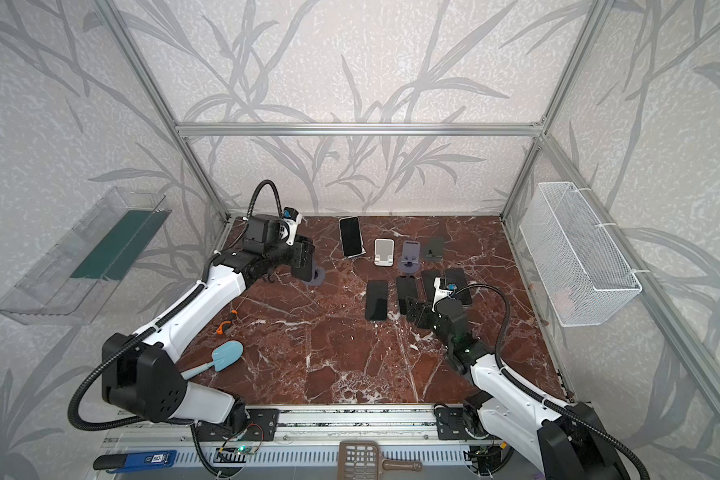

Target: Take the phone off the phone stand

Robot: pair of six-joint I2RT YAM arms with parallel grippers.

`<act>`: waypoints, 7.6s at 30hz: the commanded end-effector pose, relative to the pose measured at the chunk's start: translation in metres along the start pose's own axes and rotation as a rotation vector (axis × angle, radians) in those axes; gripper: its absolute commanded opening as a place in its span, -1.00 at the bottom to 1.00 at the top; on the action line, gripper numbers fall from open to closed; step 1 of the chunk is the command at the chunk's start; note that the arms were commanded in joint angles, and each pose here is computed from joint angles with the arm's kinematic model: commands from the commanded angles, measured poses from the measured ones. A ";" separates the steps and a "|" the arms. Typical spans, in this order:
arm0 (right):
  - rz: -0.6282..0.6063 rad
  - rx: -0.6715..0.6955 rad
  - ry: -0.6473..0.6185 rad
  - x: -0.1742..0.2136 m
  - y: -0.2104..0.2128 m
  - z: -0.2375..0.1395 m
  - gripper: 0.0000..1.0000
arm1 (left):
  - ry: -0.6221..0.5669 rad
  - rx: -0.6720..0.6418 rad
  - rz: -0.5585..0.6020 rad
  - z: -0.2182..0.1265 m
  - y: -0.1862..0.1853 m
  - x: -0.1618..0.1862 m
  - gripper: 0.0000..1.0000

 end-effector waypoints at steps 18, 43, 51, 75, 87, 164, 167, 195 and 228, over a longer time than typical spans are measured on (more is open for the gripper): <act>0.006 -0.030 -0.048 -0.016 0.008 -0.003 0.75 | 0.364 -0.131 0.003 0.032 -0.076 0.055 -0.06; 0.008 -0.048 -0.050 -0.016 0.010 -0.005 0.74 | 0.754 -0.270 0.034 0.144 -0.083 0.129 -0.12; 0.002 -0.035 -0.058 -0.018 0.009 -0.006 0.75 | 0.779 -0.293 -0.068 0.164 -0.079 0.131 -0.15; 0.009 -0.038 -0.072 -0.019 0.009 -0.009 0.75 | 0.813 -0.351 -0.232 0.173 -0.080 0.143 -0.10; 0.004 -0.006 -0.088 -0.021 0.004 -0.014 0.77 | 0.802 -0.339 -0.259 0.175 -0.083 0.149 0.11; 0.058 0.068 -0.014 0.005 -0.007 0.017 0.81 | -0.262 0.175 -0.344 -0.008 -0.059 0.041 0.82; 0.067 0.048 0.008 0.008 -0.004 0.021 0.81 | -0.260 0.120 -0.374 -0.004 -0.054 0.039 0.72; 0.058 0.067 -0.105 -0.011 -0.007 -0.008 0.87 | -0.134 -0.440 -0.274 0.138 -0.093 -0.047 0.98; 0.117 -0.026 -0.129 -0.015 0.004 -0.011 0.87 | -0.177 -0.475 -0.177 0.221 -0.084 -0.032 0.87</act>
Point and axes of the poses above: each gripper's point midway between its finger pads, its own z axis out along the fingers, its own y axis along the line the jaws close on, x = y × z, the point moved 4 cm from there along -z, back along the fingers, and after that the axes turned 15 degrees about -z, right-handed, at the moved point
